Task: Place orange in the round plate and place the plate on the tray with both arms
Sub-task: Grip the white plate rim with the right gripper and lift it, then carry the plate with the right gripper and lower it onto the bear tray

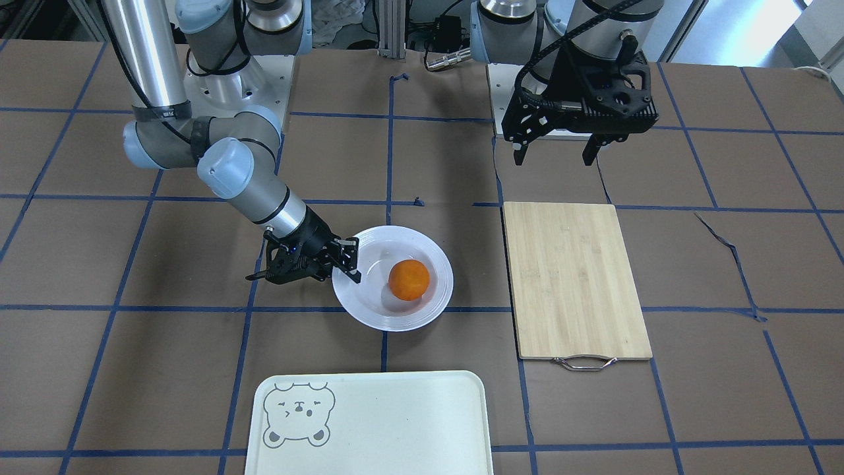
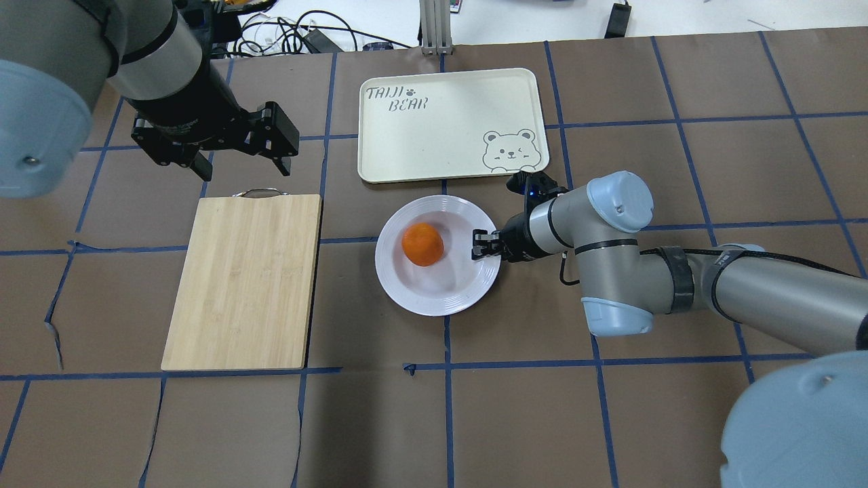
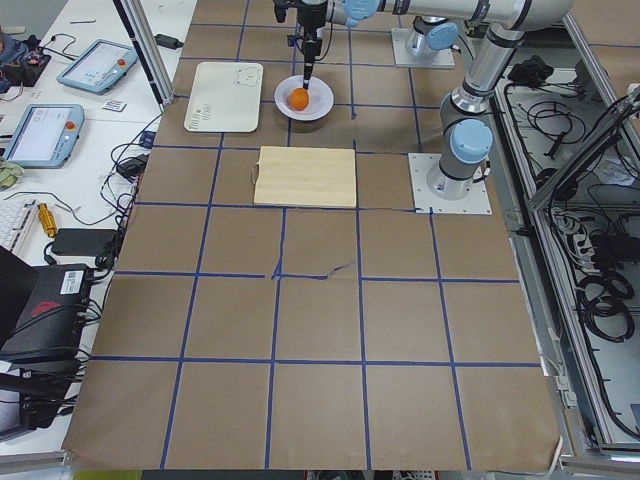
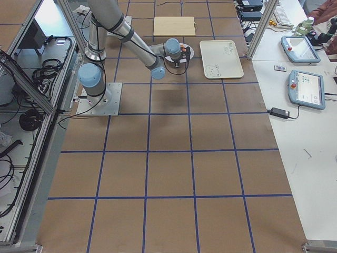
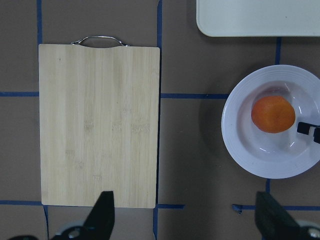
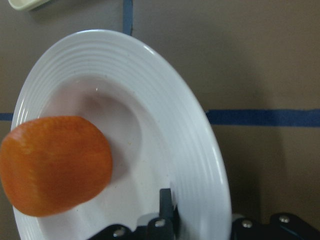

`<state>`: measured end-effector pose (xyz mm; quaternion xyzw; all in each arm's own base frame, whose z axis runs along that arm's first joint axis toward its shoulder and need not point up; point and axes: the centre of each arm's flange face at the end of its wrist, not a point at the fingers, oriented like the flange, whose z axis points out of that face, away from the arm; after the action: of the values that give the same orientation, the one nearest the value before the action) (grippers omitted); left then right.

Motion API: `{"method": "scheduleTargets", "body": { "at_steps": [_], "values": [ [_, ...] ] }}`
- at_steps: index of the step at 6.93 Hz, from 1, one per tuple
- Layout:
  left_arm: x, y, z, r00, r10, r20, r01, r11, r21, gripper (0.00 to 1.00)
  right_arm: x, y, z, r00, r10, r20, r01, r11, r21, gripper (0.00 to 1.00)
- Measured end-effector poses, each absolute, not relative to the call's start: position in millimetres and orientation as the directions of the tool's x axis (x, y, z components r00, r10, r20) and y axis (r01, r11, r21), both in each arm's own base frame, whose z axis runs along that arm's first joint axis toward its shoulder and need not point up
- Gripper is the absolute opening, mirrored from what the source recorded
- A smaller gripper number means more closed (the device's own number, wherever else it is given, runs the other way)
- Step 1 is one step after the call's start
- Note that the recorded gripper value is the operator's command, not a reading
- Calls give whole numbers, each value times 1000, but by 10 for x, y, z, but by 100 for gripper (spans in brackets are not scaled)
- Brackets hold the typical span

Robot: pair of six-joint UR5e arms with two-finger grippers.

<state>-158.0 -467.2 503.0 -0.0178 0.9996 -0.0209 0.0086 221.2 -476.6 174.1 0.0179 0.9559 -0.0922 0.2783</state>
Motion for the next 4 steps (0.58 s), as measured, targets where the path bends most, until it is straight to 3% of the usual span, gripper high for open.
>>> {"method": "scheduleTargets", "body": {
  "at_steps": [4],
  "values": [
    [-1568,-4628,5039,-999,-33,-19,-32,999,-43,100,2203,-5166,2331,-784,35,-620,214,952,-217,15]
  ]
}}
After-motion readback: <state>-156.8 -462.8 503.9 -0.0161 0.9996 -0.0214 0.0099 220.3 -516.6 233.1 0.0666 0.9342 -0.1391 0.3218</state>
